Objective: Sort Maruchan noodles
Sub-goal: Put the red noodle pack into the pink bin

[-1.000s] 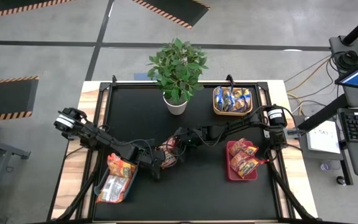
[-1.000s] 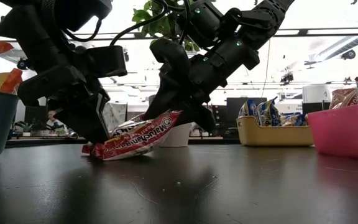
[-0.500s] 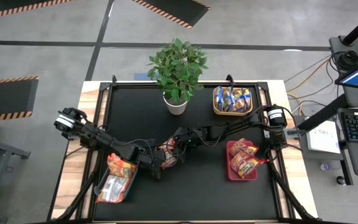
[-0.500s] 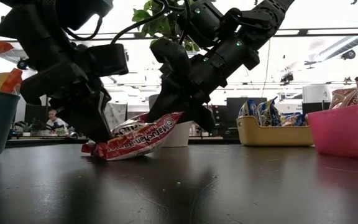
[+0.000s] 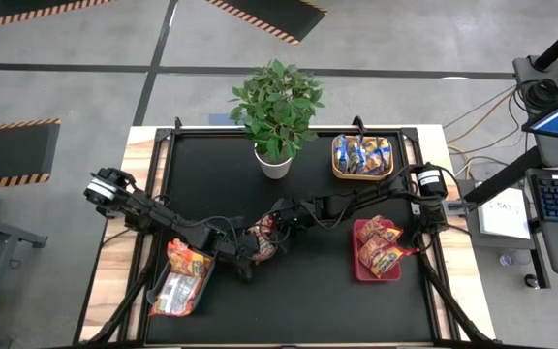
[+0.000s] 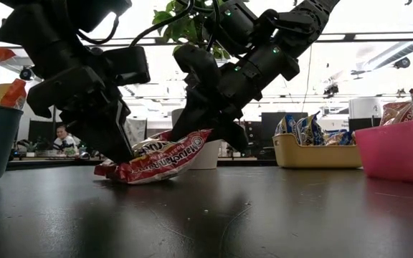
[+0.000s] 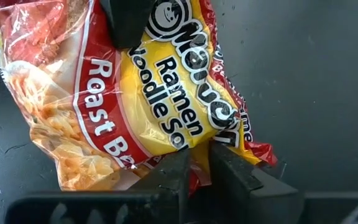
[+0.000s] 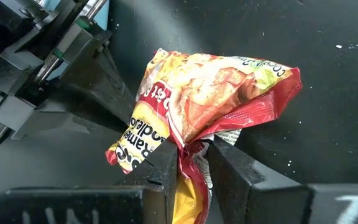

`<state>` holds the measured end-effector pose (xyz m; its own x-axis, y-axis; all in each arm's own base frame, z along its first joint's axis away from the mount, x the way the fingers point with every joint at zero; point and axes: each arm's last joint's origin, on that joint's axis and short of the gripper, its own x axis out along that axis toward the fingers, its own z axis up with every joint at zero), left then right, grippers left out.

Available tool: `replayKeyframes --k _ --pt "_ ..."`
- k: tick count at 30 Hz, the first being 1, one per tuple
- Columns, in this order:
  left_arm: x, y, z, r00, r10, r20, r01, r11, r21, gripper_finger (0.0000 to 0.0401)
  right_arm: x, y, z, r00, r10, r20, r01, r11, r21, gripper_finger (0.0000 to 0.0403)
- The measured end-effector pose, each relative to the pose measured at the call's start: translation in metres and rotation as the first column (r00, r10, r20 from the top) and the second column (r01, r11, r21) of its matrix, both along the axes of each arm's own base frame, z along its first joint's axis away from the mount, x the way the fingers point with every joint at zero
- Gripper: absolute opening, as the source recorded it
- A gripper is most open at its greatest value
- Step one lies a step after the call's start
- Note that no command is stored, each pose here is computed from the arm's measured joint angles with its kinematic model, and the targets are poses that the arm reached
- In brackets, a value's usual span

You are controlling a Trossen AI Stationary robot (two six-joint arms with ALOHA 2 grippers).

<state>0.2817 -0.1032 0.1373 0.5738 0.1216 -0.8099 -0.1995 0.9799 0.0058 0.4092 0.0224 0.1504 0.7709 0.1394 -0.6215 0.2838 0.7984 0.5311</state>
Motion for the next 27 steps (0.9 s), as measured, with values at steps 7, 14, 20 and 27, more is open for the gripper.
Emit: replayKeyframes --k 7,14,20,27 --pt "0.003 -0.003 0.005 0.999 -0.041 0.01 0.041 0.999 0.014 0.0076 0.0 0.0 0.0 1.0 0.005 -0.002 -0.005 1.0 -0.008 0.0075" --pt "0.004 -0.013 0.034 0.983 -0.17 0.063 0.166 0.984 0.066 0.0079 -0.006 0.001 0.009 0.998 0.051 -0.022 -0.052 0.997 -0.056 0.0072" --pt "-0.008 -0.011 0.063 0.972 -0.175 0.157 0.16 0.982 0.102 0.0079 -0.012 0.004 0.024 0.996 0.088 -0.017 -0.089 0.992 -0.09 0.0072" --pt "-0.022 -0.011 0.092 0.949 -0.174 0.264 0.156 0.984 0.087 0.0079 -0.016 0.009 0.035 0.993 0.115 0.001 -0.114 0.988 -0.106 0.007"
